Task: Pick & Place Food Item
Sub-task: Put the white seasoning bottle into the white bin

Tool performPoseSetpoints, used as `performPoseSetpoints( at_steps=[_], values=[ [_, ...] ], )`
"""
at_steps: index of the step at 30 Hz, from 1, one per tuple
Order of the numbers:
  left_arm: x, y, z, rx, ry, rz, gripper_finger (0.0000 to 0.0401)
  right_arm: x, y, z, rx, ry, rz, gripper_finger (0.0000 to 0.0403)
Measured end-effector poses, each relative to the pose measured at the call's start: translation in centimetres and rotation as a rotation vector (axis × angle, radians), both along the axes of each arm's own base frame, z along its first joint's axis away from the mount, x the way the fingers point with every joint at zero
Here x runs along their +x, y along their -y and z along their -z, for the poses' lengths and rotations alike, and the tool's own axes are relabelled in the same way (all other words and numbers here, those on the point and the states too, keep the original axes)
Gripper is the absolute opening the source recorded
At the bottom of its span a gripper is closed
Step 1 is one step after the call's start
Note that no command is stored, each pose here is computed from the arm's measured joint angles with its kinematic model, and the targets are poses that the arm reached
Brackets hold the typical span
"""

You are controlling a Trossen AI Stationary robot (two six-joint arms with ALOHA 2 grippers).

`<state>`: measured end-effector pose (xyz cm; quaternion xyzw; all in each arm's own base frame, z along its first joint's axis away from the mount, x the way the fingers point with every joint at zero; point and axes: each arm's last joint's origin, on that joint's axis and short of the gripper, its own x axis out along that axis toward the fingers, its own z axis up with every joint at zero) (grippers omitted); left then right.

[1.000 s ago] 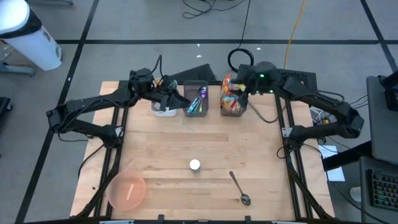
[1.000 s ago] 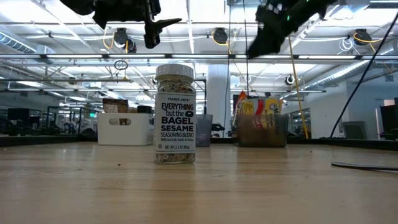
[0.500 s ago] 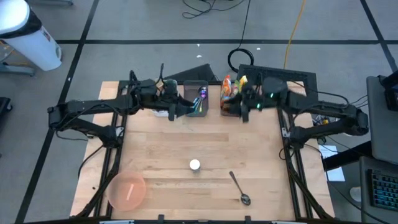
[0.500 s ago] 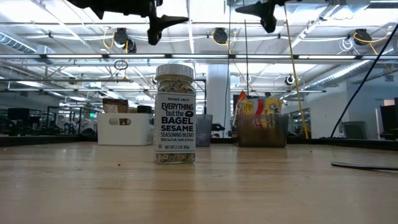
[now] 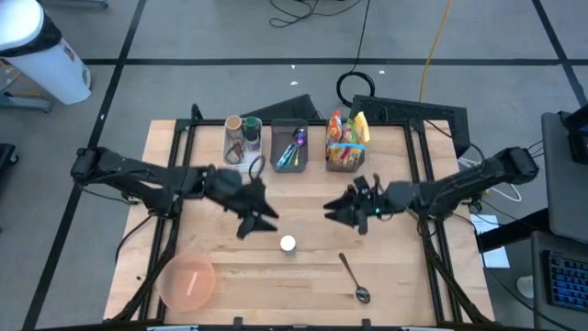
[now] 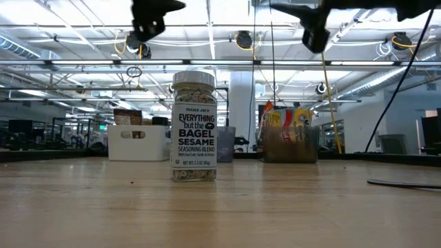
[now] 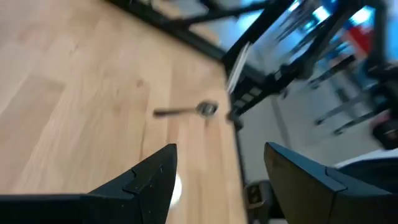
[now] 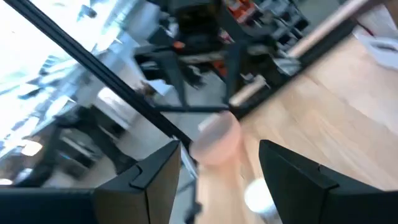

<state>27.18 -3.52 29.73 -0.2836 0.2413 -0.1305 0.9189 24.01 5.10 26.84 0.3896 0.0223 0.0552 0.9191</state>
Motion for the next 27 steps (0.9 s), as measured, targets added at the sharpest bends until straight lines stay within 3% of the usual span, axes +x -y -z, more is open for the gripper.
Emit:
performPoseSetpoints(
  at_steps=[8, 18, 27],
  values=[
    [-1.2, 4.9, 0.7, 0.155, -0.041, -0.092, 0.025, 1.6, -2.8, 3.4, -0.044, -0.112, -0.014, 0.021],
    [-1.6, 5.3, 0.8, 0.217, -0.078, -0.118, 0.025, 3.4, -2.5, 4.8, -0.129, -0.035, 0.012, 0.021],
    [2.6, 5.5, -1.6, 0.462, -0.275, -0.02, 0.025, 3.8, -1.1, 4.8, -0.226, -0.03, 0.056, 0.021]
  ],
)
